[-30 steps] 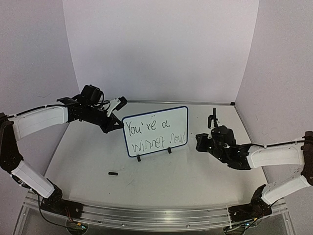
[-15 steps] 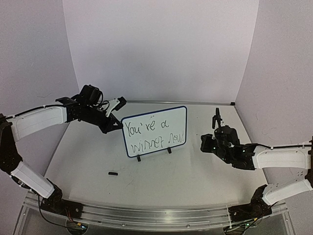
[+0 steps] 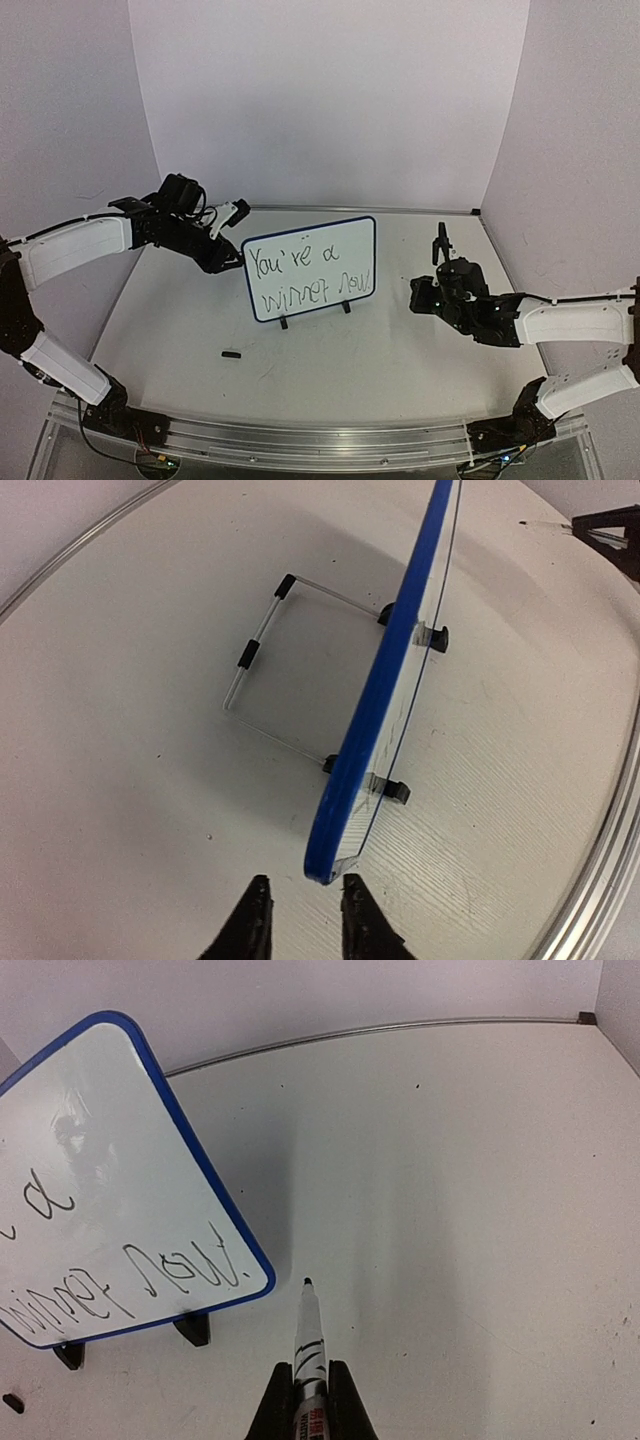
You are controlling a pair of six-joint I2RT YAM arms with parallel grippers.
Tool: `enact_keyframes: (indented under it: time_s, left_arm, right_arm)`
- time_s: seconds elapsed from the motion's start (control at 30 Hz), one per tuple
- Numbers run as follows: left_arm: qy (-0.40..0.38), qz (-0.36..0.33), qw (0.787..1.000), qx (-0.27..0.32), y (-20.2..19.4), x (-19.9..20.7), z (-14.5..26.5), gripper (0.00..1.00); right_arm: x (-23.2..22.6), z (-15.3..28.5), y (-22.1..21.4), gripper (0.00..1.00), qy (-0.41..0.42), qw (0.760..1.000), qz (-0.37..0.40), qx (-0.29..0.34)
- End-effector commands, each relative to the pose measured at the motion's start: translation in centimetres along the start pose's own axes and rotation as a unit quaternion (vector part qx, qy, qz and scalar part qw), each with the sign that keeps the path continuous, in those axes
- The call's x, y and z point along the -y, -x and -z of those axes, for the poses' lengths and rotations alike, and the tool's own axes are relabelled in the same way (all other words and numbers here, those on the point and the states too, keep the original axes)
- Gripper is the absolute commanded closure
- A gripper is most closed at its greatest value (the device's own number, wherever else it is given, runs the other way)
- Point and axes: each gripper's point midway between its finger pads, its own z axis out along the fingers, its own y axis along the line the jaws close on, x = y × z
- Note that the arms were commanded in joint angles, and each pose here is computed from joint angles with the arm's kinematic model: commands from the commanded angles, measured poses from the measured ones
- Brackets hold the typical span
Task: Write a sentence on the whiteboard
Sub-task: Pick up the pen cap from the center of the board.
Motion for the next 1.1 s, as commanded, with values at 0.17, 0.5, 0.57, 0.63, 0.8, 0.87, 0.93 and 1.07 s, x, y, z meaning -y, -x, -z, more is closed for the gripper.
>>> enact_keyframes:
  time_s: [0.17, 0.5, 0.57, 0.63, 0.8, 0.87, 0.93, 1.07]
  left_arm:
    - [0.072, 0.046, 0.996, 0.000, -0.8, -1.7, 2.7, 0.36]
    - [0.145, 0.182, 0.971, 0.052, -3.0, -2.7, 6.2, 0.11]
    - [0.160, 0.231, 0.958, 0.063, -4.4, -3.0, 6.3, 0.11]
    - [0.169, 0.275, 0.943, 0.084, -5.7, -3.3, 6.1, 0.11]
    - [0.105, 0.331, 0.928, 0.132, -8.1, -1.6, 4.1, 0.12]
    - [0.083, 0.333, 0.930, 0.128, -8.9, -0.9, 3.1, 0.12]
    - [0.048, 0.328, 0.936, 0.116, -9.6, 0.3, 1.9, 0.13]
    - [-0.019, 0.321, 0.943, 0.087, -10.7, 2.6, -0.7, 0.14]
  right_arm:
    - [-2.1, 0.7, 2.3, 1.00, 0.040, 0.999, 0.016, 0.008]
    - [-4.4, 1.5, 1.8, 1.00, 0.103, 0.994, 0.037, -0.022]
    - [-4.8, 1.5, 1.5, 1.00, 0.116, 0.992, 0.034, -0.031]
    - [-5.3, 1.5, 1.1, 1.00, 0.128, 0.990, 0.030, -0.041]
    - [-6.6, 1.7, 0.6, 1.00, 0.161, 0.985, 0.021, -0.059]
    - [-6.8, 1.9, 0.6, 1.00, 0.169, 0.984, 0.014, -0.061]
    - [-6.8, 2.0, 0.6, 1.00, 0.172, 0.983, 0.008, -0.062]
    - [-7.0, 2.3, 0.3, 1.00, 0.180, 0.981, -0.002, -0.069]
